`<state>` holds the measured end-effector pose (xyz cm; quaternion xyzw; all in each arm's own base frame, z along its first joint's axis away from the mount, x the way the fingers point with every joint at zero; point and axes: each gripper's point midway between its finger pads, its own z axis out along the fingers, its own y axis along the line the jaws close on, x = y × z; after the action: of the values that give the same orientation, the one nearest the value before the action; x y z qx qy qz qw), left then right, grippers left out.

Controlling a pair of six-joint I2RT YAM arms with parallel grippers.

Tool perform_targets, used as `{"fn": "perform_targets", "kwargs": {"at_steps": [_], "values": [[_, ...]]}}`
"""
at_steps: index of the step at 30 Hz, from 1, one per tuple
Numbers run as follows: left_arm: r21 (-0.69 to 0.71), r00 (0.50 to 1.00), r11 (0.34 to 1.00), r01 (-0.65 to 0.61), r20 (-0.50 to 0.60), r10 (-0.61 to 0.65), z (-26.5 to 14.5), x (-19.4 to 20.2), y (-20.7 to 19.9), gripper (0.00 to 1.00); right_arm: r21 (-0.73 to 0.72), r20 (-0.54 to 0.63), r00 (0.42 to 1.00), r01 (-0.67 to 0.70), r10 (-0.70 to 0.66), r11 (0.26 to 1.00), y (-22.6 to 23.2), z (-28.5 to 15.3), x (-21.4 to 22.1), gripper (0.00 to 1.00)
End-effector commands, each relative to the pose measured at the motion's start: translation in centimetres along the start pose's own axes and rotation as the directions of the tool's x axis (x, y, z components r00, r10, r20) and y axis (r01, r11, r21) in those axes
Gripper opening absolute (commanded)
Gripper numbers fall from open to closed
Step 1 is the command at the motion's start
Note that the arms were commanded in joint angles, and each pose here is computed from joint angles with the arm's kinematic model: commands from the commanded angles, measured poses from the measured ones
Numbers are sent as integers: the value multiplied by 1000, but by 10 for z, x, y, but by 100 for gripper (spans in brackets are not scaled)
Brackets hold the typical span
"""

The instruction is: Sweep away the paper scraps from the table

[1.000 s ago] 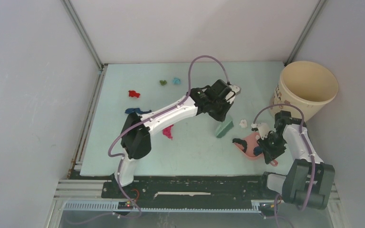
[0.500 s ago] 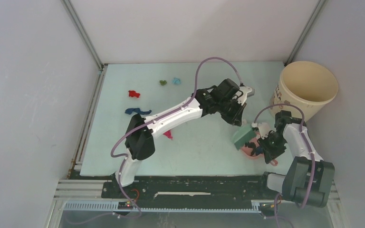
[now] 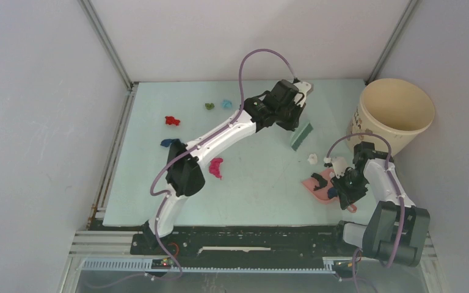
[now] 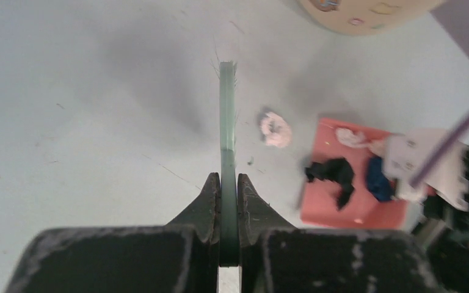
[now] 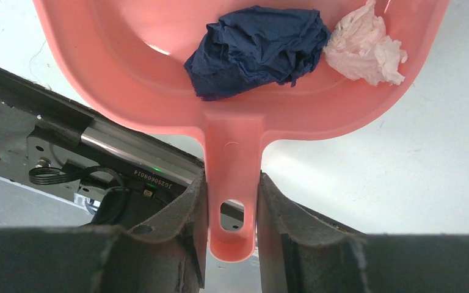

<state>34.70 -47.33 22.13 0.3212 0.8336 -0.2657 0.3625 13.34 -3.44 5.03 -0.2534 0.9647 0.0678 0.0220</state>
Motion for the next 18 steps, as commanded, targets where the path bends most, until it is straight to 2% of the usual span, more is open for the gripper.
{"fn": "perform_targets", "kwargs": {"at_steps": [1,5,11,18], "values": [[-130,997,991,-44,63,52,21,-17,23,0,9,3,1000,-25,25,1000,-2,1,0,0],[-155,996,988,-1,92,15,45,-14,29,0,11,2,1000,-29,29,1000,-3,2,-1,0],[47,997,996,74,19,-75,77,11,-5,0,9,-1,999,-34,34,999,-4,3,-2,0],[175,992,978,111,-76,-99,83,41,-30,0,6,-3,999,-45,45,999,-7,7,-4,0]]}}
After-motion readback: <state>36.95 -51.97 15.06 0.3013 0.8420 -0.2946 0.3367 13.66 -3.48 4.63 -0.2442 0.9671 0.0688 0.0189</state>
